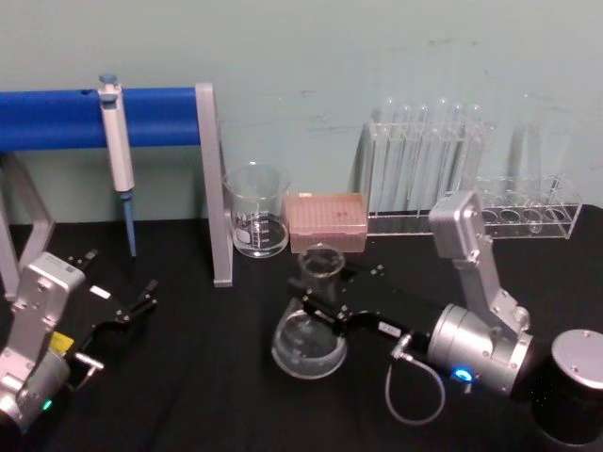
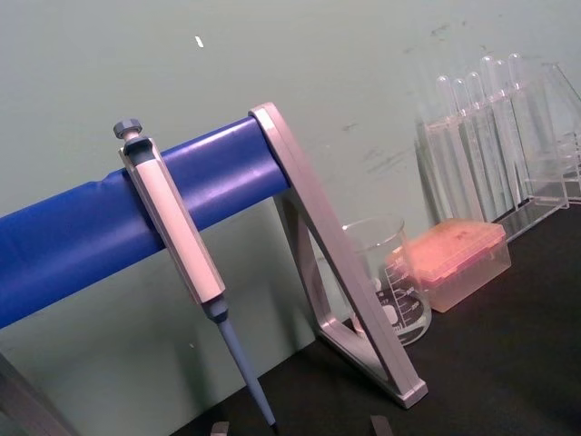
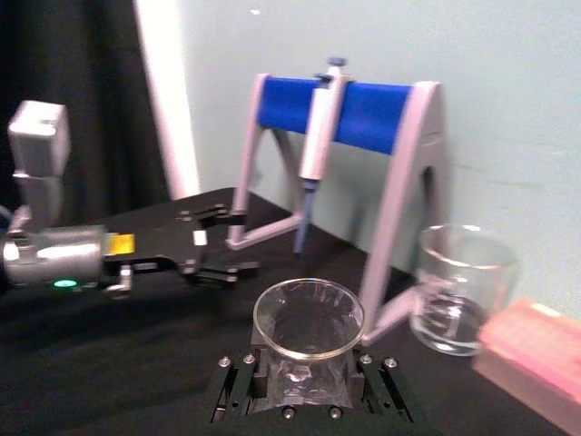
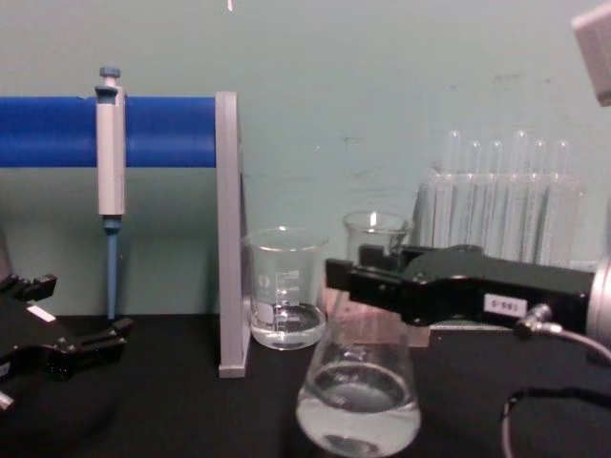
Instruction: Grasp the erlenmeyer flask with one hand, shake it three times, then place it back.
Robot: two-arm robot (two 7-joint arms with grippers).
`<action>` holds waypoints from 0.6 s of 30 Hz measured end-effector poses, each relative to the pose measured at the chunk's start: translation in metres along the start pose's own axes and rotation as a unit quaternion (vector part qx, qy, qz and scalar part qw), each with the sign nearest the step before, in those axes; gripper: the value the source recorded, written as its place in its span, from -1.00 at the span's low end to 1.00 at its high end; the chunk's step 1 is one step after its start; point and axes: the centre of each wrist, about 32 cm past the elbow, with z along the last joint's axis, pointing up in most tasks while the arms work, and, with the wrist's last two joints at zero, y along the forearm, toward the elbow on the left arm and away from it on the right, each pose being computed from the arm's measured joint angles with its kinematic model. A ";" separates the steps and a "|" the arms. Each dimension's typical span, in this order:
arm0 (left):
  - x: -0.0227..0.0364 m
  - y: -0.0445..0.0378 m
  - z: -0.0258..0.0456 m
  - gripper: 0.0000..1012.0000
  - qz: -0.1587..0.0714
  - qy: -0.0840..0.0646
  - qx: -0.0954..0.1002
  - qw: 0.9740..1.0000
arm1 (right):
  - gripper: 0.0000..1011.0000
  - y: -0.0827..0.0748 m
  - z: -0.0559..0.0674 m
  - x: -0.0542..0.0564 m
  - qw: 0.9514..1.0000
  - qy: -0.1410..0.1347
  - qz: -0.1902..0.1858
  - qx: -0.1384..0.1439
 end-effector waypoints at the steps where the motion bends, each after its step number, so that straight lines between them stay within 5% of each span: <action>1: 0.0000 0.0000 0.0000 0.98 0.000 0.000 0.000 1.000 | -0.11 0.000 0.000 0.000 1.000 0.000 0.000 0.000; 18: 0.0000 0.0000 0.0000 0.98 0.000 0.000 0.000 1.000 | -0.11 -0.035 0.005 0.024 0.991 -0.035 -0.126 -0.011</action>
